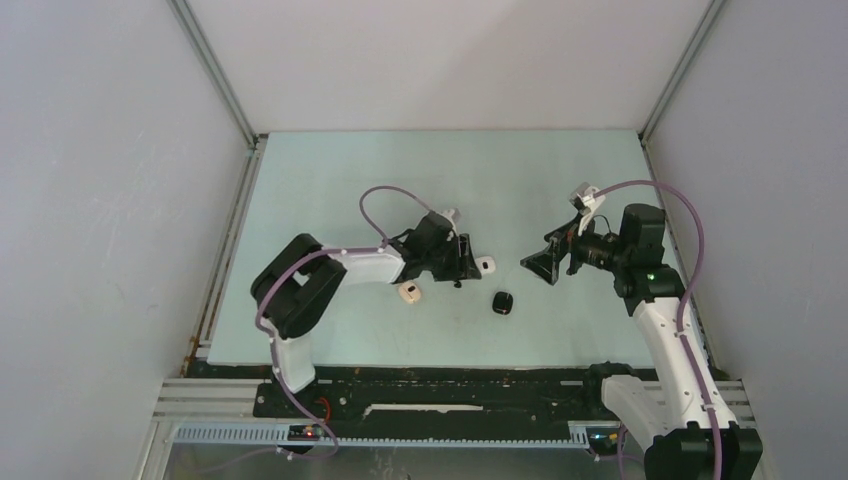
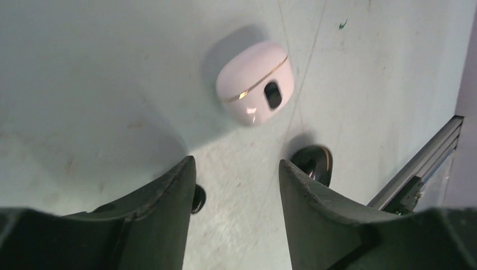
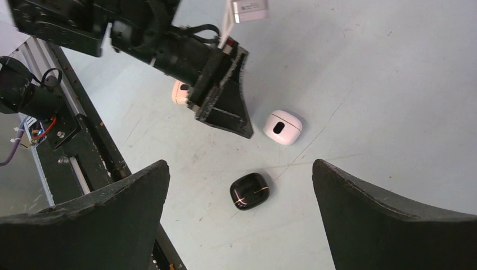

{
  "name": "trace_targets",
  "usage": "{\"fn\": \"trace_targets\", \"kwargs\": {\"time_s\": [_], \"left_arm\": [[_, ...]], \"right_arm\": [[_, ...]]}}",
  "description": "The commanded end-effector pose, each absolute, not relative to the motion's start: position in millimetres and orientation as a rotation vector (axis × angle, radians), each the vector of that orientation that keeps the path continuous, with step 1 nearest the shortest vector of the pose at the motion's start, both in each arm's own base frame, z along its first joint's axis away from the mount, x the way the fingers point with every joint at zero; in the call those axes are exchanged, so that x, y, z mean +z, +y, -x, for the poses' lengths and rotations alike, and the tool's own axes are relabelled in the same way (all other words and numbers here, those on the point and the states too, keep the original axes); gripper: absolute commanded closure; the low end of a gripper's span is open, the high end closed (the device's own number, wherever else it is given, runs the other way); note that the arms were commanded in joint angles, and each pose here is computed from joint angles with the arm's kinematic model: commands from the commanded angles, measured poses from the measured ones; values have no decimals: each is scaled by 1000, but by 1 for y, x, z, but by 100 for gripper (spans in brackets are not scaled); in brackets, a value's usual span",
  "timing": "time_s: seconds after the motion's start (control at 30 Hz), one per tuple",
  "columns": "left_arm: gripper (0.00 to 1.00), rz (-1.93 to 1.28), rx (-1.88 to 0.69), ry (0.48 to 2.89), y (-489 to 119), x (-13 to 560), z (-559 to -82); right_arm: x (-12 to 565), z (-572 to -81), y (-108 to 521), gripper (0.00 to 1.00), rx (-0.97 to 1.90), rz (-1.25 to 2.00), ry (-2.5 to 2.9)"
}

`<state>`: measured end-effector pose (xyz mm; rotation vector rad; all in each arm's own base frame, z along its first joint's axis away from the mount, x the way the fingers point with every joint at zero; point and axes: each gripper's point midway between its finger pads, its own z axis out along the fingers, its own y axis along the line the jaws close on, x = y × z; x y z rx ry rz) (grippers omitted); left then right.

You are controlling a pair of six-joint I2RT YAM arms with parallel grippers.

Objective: Insert the wireless bluetooth earbuds into the charging case
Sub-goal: Place the charging case with the earbuds at the center of the board, then pick up the charging case from the center of the board.

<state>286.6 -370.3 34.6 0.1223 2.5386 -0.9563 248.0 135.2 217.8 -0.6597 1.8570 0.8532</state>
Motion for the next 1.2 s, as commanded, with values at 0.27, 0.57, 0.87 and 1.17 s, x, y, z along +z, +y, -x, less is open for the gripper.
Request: {"fn": "trace_targets", "kwargs": {"time_s": [0.27, 0.57, 0.87, 1.17], "left_arm": [[1, -316, -623, 2025, -299, 150, -270], [0, -47, -890, 1892, -273, 120, -247], [2, -104, -766, 1802, -265, 125, -217], [0, -8, -932, 1823, -261, 152, -194]], "right_arm": [[205, -258, 126, 0, 748, 758, 1856], [150, -262, 134, 20, 444, 1195, 1868], [68, -242, 142, 42, 353, 1824, 1705], [27, -247, 143, 43, 224, 2145, 1630]]}}
